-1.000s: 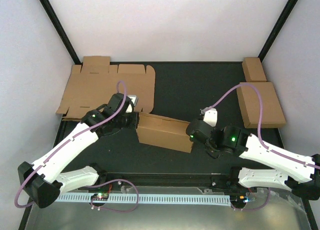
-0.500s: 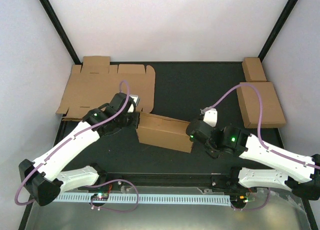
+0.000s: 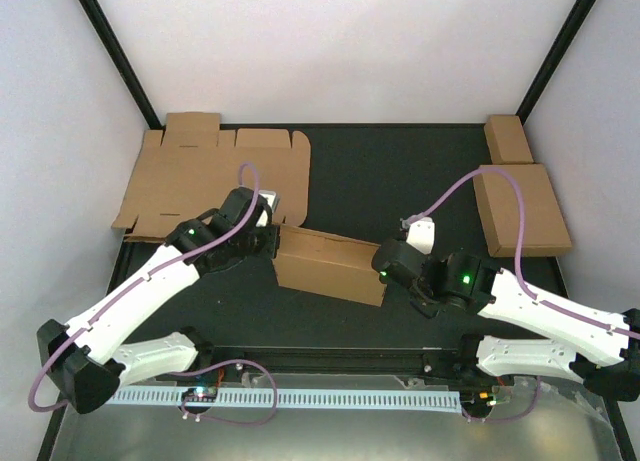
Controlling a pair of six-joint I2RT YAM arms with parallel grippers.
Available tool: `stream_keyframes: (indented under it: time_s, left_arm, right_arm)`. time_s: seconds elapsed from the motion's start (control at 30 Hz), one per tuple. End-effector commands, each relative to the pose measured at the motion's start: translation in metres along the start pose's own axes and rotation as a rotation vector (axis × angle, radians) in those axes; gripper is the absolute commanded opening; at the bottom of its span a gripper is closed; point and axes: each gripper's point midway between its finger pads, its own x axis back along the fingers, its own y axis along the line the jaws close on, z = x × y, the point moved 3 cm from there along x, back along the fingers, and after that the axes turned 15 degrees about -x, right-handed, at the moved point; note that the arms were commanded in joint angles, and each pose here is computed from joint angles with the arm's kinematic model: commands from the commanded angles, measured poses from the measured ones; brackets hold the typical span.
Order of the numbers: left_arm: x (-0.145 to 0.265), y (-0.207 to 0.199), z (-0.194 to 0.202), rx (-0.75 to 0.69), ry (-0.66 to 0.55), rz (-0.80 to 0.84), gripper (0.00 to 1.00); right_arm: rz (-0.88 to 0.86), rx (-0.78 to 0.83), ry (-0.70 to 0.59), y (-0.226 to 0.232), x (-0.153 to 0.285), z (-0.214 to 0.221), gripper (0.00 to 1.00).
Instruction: Fold the paper box
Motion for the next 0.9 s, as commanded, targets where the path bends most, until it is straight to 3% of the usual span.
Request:
stream_keyframes:
  time_s: [0.0,0.87]
  left_arm:
    - [-0.008,0.004,0.025,0.011,0.079,-0.026,0.02]
    - [-0.017,0.009,0.051,-0.060,0.167,-0.202,0.01]
  right_arm:
    - [0.055,0.037,0.057,-0.012,-0.009,0.016,0.02]
    - [0.057,0.052,0.061,-0.012,-0.011,0.018,0.02]
